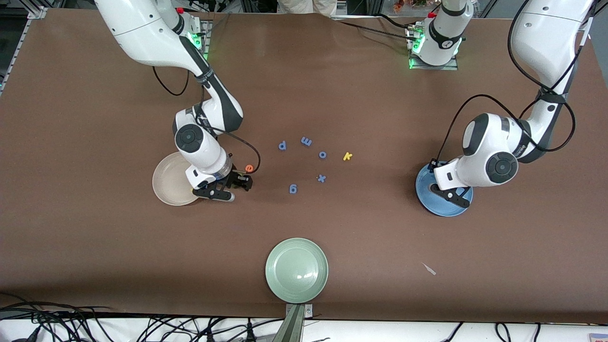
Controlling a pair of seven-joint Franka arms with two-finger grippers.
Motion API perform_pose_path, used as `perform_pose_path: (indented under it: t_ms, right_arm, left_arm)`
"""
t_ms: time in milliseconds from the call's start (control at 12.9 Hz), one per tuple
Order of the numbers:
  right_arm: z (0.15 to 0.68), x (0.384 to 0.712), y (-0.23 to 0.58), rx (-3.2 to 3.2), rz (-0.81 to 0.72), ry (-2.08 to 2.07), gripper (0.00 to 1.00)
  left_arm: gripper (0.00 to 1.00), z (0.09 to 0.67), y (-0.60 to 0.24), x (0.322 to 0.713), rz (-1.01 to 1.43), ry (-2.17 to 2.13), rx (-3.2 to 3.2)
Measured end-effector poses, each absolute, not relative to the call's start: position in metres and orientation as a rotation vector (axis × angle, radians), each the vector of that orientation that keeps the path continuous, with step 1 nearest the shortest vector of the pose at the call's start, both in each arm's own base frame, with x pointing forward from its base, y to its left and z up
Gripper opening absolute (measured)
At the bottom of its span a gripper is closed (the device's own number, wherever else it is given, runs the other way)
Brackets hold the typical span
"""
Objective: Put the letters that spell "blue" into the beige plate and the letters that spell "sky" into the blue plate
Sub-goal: 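Drop the y on the blue plate while the right gripper grasps the l, then drop the green l on the white plate while the left gripper reaches the k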
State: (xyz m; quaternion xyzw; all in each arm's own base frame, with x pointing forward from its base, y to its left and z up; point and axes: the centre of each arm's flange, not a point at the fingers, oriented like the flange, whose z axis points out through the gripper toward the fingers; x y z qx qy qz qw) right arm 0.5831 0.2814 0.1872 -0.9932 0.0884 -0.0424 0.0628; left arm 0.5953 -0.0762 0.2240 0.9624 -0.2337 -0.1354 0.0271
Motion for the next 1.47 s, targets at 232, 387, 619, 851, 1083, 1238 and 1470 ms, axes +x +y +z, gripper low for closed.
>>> perform_pose_path:
  t_ms: [232, 387, 619, 851, 1083, 1238, 1470]
  right_arm:
    - [0.180, 0.578, 0.277, -3.004, -0.128, 0.274, 0.70]
    - [0.178, 0.576, 0.276, -3.007, -0.122, 0.275, 0.69]
    - [0.176, 0.575, 0.275, -3.009, -0.120, 0.278, 0.57]
    - [0.176, 0.575, 0.272, -3.010, -0.121, 0.283, 0.23]
    - [0.179, 0.576, 0.274, -3.007, -0.131, 0.278, 0.10]
    - [0.181, 0.577, 0.272, -3.013, -0.127, 0.264, 0.10]
    - [0.214, 0.601, 0.250, -3.079, -0.062, 0.126, 0.10]
  left_arm:
    - [0.95, 0.232, -0.114, 0.593, -0.396, -0.697, 2.962]
    - [1.00, 0.237, -0.149, 0.586, -0.393, -0.581, 2.990]
    - [1.00, 0.238, -0.194, 0.573, -0.407, -0.397, 3.049]
    - [1.00, 0.237, -0.254, 0.550, -0.413, -0.185, 3.121]
    - [1.00, 0.225, -0.306, 0.530, -0.325, 0.088, 3.156]
    - [1.00, 0.201, -0.327, 0.516, -0.290, 0.200, 3.179]
    - [1.00, 0.169, -0.348, 0.501, -0.199, 0.321, 3.222]
